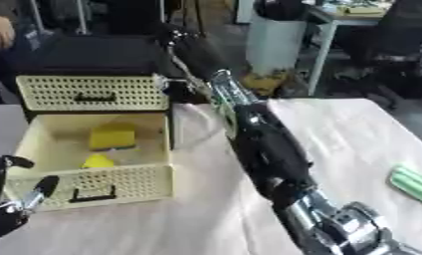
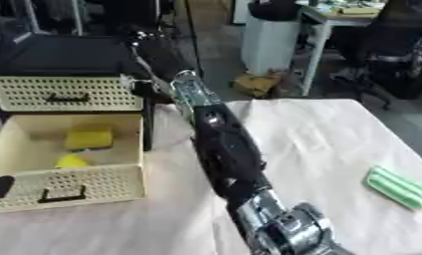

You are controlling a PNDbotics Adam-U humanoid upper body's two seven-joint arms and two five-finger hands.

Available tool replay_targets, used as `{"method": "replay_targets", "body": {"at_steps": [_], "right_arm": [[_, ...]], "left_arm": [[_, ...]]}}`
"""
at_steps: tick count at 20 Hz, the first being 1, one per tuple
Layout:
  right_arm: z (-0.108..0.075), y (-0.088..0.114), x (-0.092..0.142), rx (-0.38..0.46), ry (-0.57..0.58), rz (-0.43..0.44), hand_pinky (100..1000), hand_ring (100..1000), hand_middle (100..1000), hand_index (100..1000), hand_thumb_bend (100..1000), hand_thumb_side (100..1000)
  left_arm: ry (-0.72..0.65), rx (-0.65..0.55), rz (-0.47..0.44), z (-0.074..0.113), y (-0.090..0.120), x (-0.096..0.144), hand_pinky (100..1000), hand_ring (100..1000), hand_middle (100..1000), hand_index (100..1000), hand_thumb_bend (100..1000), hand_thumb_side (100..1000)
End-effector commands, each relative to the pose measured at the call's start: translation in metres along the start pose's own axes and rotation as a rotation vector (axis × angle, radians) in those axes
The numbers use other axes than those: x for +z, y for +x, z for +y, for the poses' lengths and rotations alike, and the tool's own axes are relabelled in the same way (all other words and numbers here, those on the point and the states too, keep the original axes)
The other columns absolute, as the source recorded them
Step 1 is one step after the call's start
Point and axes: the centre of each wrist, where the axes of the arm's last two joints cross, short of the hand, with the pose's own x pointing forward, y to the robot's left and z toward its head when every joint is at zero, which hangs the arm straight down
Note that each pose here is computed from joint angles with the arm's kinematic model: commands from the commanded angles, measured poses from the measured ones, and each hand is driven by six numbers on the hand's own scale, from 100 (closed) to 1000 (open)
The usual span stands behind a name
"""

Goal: Pick up objects from table and place into drawer.

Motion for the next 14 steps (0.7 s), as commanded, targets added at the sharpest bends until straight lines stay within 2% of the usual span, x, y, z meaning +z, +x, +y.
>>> {"method": "replay_targets", "body": {"at_steps": [1,4,7,9,11,14], "right_arm": [[-0.018,-0.047,0.017,0.054,-0.028,0.1,779,848,866,830,100,328],[-0.02,-0.073,0.04,0.058,-0.031,0.214,784,859,860,831,100,342],[-0.022,-0.089,0.057,0.044,-0.046,0.316,790,869,853,832,100,359],[-0.024,-0.096,0.065,0.036,-0.051,0.364,792,874,852,833,100,367],[-0.024,-0.1,0.072,0.024,-0.054,0.404,796,880,848,833,100,380],[-0.023,-0.103,0.077,0.002,-0.059,0.451,800,886,846,833,100,390]], "left_arm": [[0.009,-0.038,0.01,0.009,-0.006,0.002,100,162,313,705,477,1000],[-0.01,-0.049,0.012,0.009,-0.01,0.005,100,229,366,699,475,1000],[-0.031,-0.044,-0.017,0.013,-0.01,0.009,100,253,376,685,474,1000],[-0.04,-0.023,-0.059,0.02,-0.008,0.013,100,250,375,665,464,1000],[-0.069,0.009,-0.113,0.026,-0.005,0.016,100,251,377,643,409,1000],[-0.217,0.07,-0.203,0.027,-0.004,0.02,146,306,426,643,353,1000]]}}
